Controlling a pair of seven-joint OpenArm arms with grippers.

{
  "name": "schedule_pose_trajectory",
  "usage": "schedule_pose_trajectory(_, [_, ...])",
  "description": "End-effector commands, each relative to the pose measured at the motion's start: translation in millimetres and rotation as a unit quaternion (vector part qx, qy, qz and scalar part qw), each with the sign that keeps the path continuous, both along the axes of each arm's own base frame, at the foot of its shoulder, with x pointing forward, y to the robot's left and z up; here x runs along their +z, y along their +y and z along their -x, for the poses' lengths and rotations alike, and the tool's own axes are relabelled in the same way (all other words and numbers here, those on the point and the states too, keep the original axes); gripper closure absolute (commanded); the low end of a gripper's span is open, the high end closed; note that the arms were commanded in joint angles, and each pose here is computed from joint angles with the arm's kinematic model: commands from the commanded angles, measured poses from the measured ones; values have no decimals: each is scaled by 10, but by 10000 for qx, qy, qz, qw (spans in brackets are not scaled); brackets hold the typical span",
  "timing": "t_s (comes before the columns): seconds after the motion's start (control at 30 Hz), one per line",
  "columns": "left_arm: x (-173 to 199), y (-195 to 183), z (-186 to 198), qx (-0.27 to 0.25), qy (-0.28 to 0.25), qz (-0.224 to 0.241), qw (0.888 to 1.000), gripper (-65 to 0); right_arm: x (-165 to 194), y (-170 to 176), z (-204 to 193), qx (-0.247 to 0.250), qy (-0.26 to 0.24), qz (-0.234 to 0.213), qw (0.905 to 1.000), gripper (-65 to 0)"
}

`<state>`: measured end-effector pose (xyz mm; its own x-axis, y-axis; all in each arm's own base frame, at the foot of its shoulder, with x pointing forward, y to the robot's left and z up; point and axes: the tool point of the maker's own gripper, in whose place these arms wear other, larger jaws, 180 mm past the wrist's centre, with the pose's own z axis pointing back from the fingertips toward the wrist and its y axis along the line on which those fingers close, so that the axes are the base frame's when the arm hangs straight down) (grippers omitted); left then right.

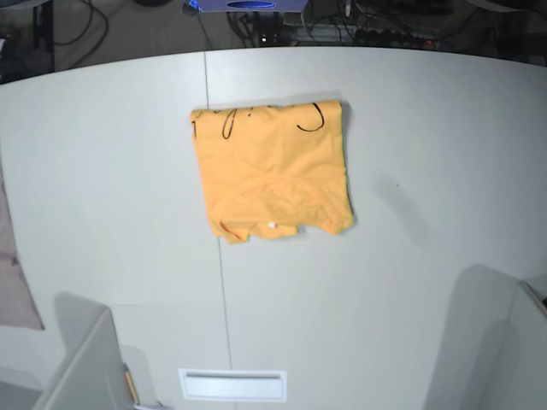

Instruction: Fold the T-shirt properly

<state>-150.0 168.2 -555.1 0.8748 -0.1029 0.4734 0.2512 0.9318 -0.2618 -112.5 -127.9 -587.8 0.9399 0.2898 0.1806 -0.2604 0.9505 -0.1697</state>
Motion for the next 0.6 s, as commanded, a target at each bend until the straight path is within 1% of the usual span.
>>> schedule_pose_trajectory(0.0, [10,32,132,62,85,-105,9999,0,-44,-60,19,234,-79,109,9996,0])
schedule_pose_trajectory(0.03, [-56,35,141,71,125,-274,9995,0,-122,-78,63,476,-42,142,9988,0])
schedule_pose_trajectory(0.07, [-103,27,149,85,166,-377,9991,0,-176,-25,89,694,-57,103,9975,0])
schedule_pose_trajectory(0.13, [-207,13,143,181,288,-555,9979,0,-278,13,89,1210,-151,78,9925,0])
schedule_pose_trajectory(0.17, [-253,0,140,203,354,-624,9972,0,-313,-25,106,1398,-143,129,9900,0])
schedule_pose_trajectory(0.23, [-340,-33,121,223,504,-696,9961,0,-357,-16,114,1589,-116,180,9871,0])
schedule_pose_trajectory(0.33, [-496,19,113,196,983,-869,9912,0,-393,-50,36,1673,-151,278,9854,0])
schedule_pose_trajectory(0.4, [-583,35,0,152,1106,-933,9894,0,-415,-50,-89,1670,-249,294,9852,0])
schedule_pose_trajectory(0.47, [-647,31,-163,110,1076,-957,9895,0,-437,-67,-219,1675,-339,332,9847,0])
schedule_pose_trajectory(0.57, [-715,64,-393,59,1005,-1015,9897,0,-450,-130,-310,1690,-395,394,9840,0])
